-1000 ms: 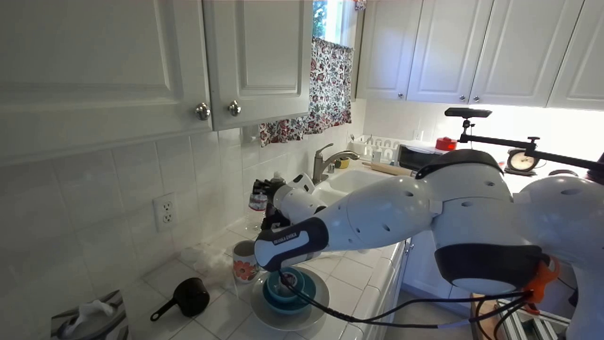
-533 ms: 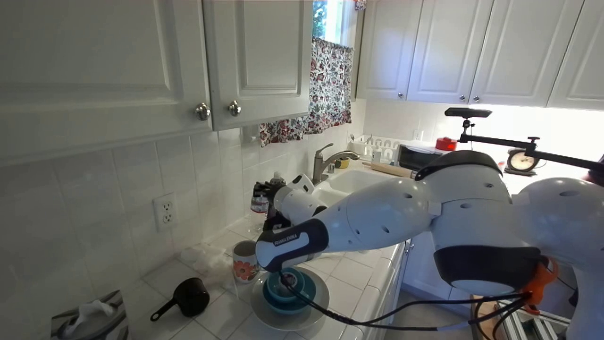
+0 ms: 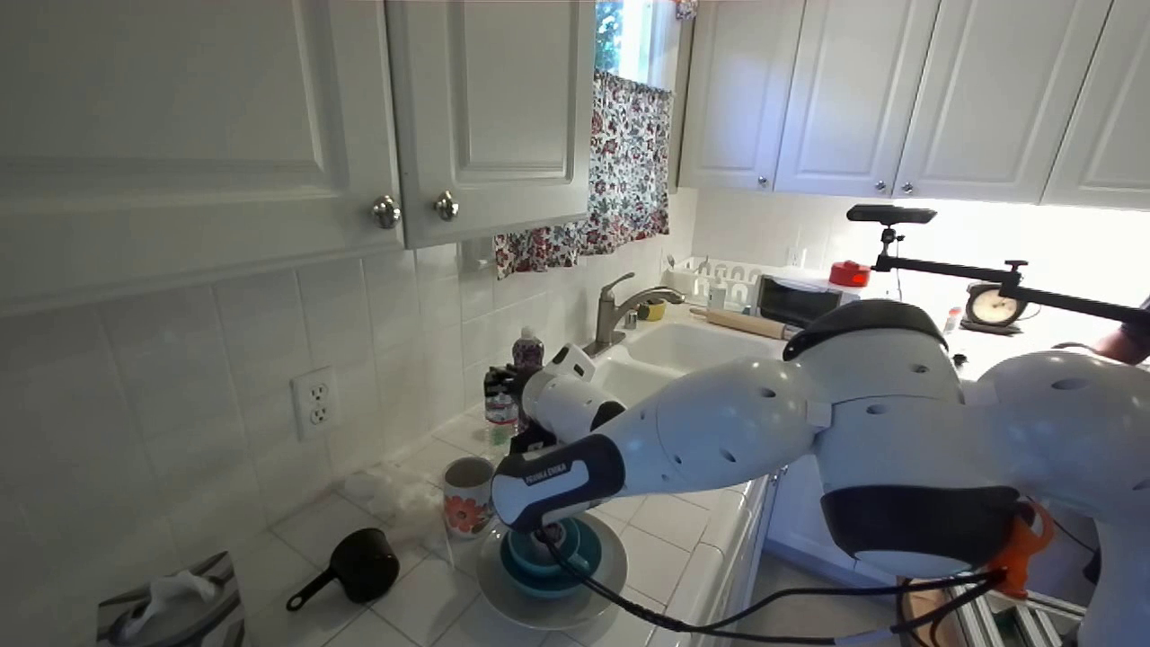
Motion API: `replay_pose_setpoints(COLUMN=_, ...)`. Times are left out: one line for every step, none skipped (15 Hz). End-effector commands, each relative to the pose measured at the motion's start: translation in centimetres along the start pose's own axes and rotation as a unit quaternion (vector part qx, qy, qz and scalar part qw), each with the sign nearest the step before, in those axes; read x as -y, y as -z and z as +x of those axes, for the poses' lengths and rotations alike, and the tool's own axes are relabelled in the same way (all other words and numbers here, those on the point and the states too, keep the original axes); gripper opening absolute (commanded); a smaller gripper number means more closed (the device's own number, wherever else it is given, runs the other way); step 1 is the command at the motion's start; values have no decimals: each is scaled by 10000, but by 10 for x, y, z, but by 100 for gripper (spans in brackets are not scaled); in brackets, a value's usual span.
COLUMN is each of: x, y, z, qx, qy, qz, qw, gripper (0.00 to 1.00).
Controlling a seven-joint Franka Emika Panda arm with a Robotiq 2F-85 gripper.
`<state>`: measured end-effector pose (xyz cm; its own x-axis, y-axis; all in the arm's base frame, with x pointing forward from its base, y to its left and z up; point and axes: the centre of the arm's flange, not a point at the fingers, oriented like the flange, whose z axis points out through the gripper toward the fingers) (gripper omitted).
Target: Pick up the bottle and pour some water in the cup
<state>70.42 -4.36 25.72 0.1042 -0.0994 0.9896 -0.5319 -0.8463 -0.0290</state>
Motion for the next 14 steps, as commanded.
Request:
replay_pose_setpoints(x=6, y=-4, z=-2, qx=68, qy=250, qz=-59, qw=9996, gripper=8)
replay_pose_setpoints(x=6, y=-4, z=-2, qx=80, qy=302, qz=-61, qw=9995, gripper=8)
replay_pose_setpoints(x=6, y=-3, z=-2, qx=86, qy=334, qz=-71, qw=9994, gripper=25)
replay_pose_setpoints(x=7, y=-3, z=-1, qx=83, qy=385, qz=-60, qw=9992, gripper=56)
replay_pose_setpoints(x=7, y=-3, z=0, qx=76, qy=433, qz=-56, qw=9990, gripper=58)
replay_pose_setpoints(x=7, y=-3, z=1, qx=68, qy=459, qz=-56, qw=9989, gripper=64)
replay_pose_setpoints(x=7, y=-3, z=2, qx=64, qy=498, qz=-55, qw=9987, gripper=70)
replay_pose_setpoints(x=8, y=-3, z=3, qx=60, qy=524, qz=-54, qw=9986, gripper=78)
replay_pose_setpoints(x=7, y=-2, z=4, qx=52, qy=547, qz=-56, qw=9985, gripper=84)
replay_pose_setpoints(x=7, y=-2, z=5, qx=39, qy=569, qz=-59, qw=9984, gripper=92)
replay_pose_setpoints(x=7, y=1, z=8, qx=4, qy=548, qz=-48, qw=9985, gripper=98)
replay_pose_setpoints(x=7, y=6, z=12, qx=-50, qy=540, qz=-26, qw=9985, gripper=100)
replay_pose_setpoints(x=7, y=13, z=16, qx=-113, qy=560, qz=29, qw=9984, gripper=100)
replay_pose_setpoints(x=7, y=23, z=24, qx=-231, qy=592, qz=83, qw=9979, gripper=100)
